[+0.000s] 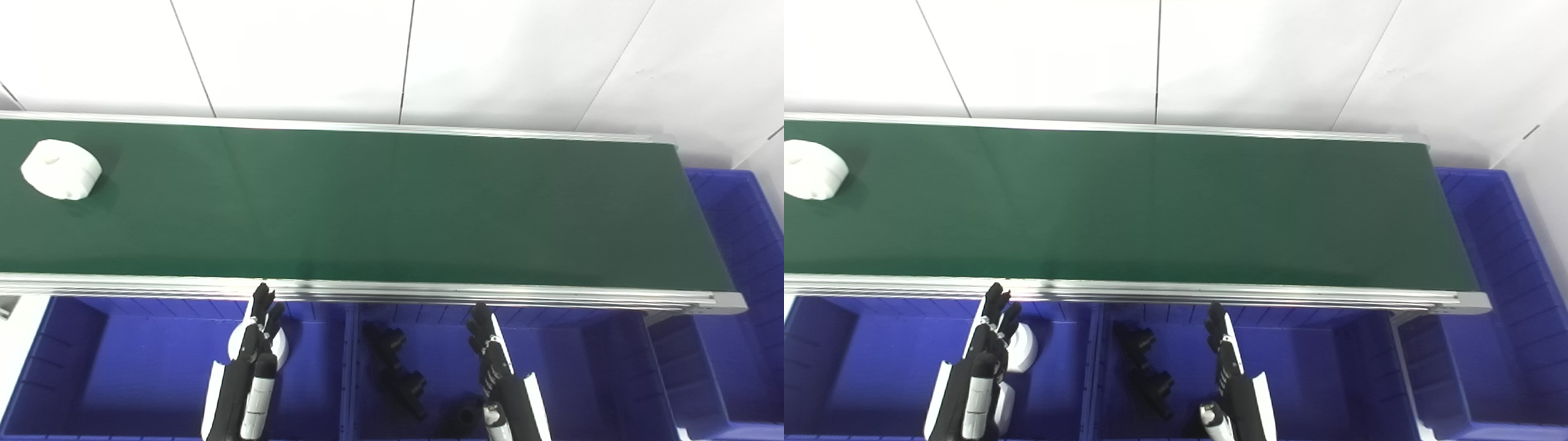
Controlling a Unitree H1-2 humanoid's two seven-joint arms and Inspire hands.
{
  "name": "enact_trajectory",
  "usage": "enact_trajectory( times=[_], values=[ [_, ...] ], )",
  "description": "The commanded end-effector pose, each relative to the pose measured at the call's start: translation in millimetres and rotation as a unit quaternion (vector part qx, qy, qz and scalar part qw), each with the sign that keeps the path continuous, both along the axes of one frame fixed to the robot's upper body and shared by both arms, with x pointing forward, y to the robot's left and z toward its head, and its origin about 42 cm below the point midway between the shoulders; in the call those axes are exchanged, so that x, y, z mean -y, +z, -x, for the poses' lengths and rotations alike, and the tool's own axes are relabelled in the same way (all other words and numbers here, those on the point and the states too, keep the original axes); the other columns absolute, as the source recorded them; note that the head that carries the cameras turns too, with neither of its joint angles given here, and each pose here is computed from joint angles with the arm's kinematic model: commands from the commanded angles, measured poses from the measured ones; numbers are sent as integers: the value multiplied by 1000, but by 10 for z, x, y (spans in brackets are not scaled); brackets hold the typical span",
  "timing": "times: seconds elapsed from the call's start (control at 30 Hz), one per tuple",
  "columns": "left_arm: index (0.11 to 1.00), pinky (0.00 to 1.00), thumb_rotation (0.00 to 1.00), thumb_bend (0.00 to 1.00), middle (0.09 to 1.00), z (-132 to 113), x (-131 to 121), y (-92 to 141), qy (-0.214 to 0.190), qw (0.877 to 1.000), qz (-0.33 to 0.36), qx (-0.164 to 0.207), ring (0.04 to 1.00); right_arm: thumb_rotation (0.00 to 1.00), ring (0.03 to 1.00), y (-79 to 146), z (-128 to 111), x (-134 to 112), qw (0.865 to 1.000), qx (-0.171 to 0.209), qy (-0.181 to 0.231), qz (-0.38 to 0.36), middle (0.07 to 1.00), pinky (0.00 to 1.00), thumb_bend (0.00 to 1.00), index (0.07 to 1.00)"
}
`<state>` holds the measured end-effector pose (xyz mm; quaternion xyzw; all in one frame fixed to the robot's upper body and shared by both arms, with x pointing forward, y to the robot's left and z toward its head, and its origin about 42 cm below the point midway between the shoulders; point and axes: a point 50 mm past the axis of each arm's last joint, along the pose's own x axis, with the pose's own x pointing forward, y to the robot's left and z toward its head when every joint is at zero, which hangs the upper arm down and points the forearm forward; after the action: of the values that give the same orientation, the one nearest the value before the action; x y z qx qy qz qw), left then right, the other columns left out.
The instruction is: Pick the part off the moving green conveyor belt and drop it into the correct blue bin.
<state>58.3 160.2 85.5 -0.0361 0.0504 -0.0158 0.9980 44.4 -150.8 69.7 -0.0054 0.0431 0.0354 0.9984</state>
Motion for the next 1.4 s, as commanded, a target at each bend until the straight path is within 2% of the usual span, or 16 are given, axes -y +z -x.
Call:
enact_trajectory(
  times=[0.0, 0.53, 0.73, 0.97, 1.37],
  values=[
    [1000, 979, 957, 792, 1000, 15, -10, 82, -1, 1000, -5, 18, 963, 1000, 991, 75, 12, -30, 1000, 7, -1, -10, 996, 996, 935, 1000],
    [1000, 980, 957, 781, 1000, 7, 3, 86, -2, 1000, 1, 22, 960, 1000, 999, 77, 1, -30, 1000, 2, 0, -12, 1000, 1000, 950, 1000],
    [1000, 974, 945, 844, 1000, 10, 0, 89, -6, 1000, 6, 23, 967, 1000, 1000, 85, -5, -37, 1000, 3, 2, -14, 1000, 1000, 964, 1000],
    [1000, 986, 936, 856, 1000, 13, -3, 83, -8, 1000, 7, 24, 974, 1000, 1000, 82, -5, -37, 1000, 4, 3, -16, 1000, 1000, 952, 1000],
    [1000, 995, 939, 806, 1000, 0, 12, 64, -13, 999, 11, 29, 982, 1000, 1000, 69, -9, -12, 1000, 1, 5, -12, 1000, 1000, 948, 1000]
  ],
)
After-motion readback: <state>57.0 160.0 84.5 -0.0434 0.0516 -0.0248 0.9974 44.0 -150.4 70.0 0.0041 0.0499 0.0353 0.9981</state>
